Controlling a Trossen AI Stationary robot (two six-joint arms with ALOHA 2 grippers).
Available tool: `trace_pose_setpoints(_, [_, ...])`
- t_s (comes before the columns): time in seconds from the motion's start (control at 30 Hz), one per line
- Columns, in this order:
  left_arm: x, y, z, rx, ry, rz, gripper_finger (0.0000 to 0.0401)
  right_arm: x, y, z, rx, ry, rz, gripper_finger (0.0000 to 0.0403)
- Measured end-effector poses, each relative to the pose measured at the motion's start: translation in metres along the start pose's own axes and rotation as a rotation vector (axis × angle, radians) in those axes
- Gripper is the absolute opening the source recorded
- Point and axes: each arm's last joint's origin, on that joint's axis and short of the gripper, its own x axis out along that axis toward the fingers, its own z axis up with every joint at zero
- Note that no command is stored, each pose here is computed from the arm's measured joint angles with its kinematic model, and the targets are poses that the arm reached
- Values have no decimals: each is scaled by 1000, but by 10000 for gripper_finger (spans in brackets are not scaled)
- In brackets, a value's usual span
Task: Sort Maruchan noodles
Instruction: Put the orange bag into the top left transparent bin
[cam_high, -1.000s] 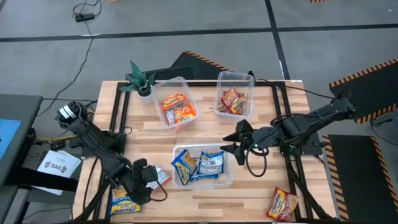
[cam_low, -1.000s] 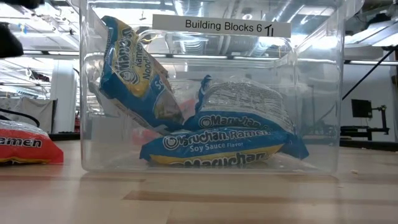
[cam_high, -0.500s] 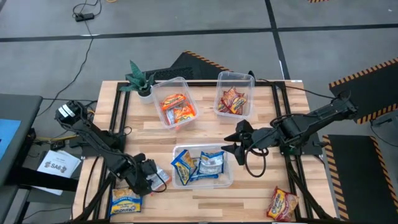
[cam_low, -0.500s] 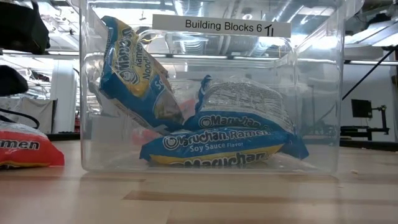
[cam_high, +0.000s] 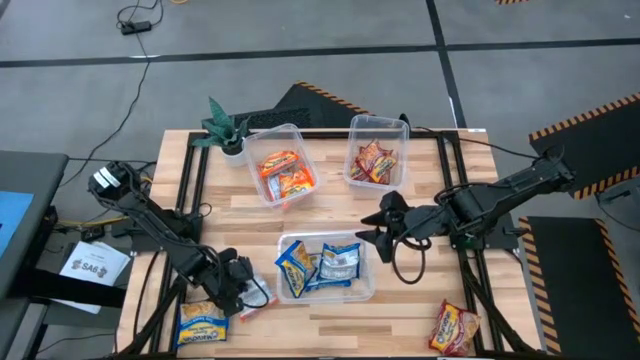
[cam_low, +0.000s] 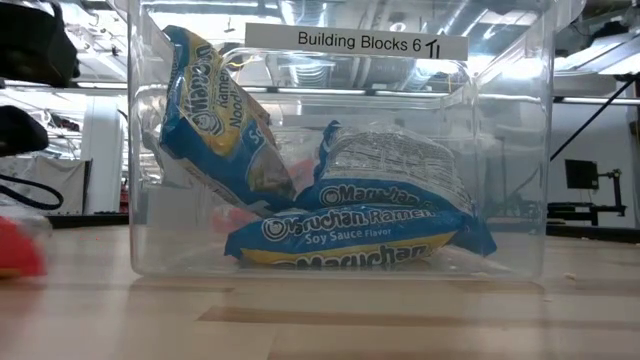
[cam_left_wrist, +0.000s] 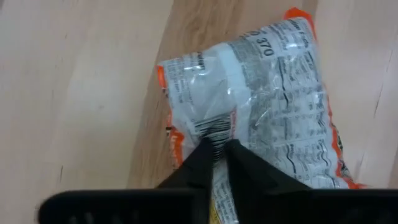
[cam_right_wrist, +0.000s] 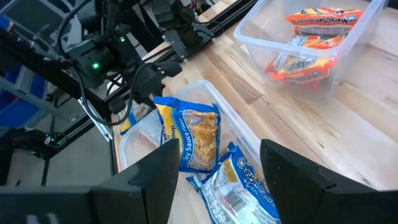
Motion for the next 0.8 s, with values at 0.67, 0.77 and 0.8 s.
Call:
trace_pose_setpoints(0.67, [-71, 27, 1, 12, -36, -160, 0, 0, -1, 0, 65, -13, -14, 244])
trace_pose_setpoints(0.77, [-74, 28, 1, 9, -43, -165, 0, 0, 0, 0, 66, -12, -13, 244])
trace_pose_setpoints(0.8, [-74, 28, 1, 9, -46, -160, 0, 0, -1, 0, 66, -12, -14, 244])
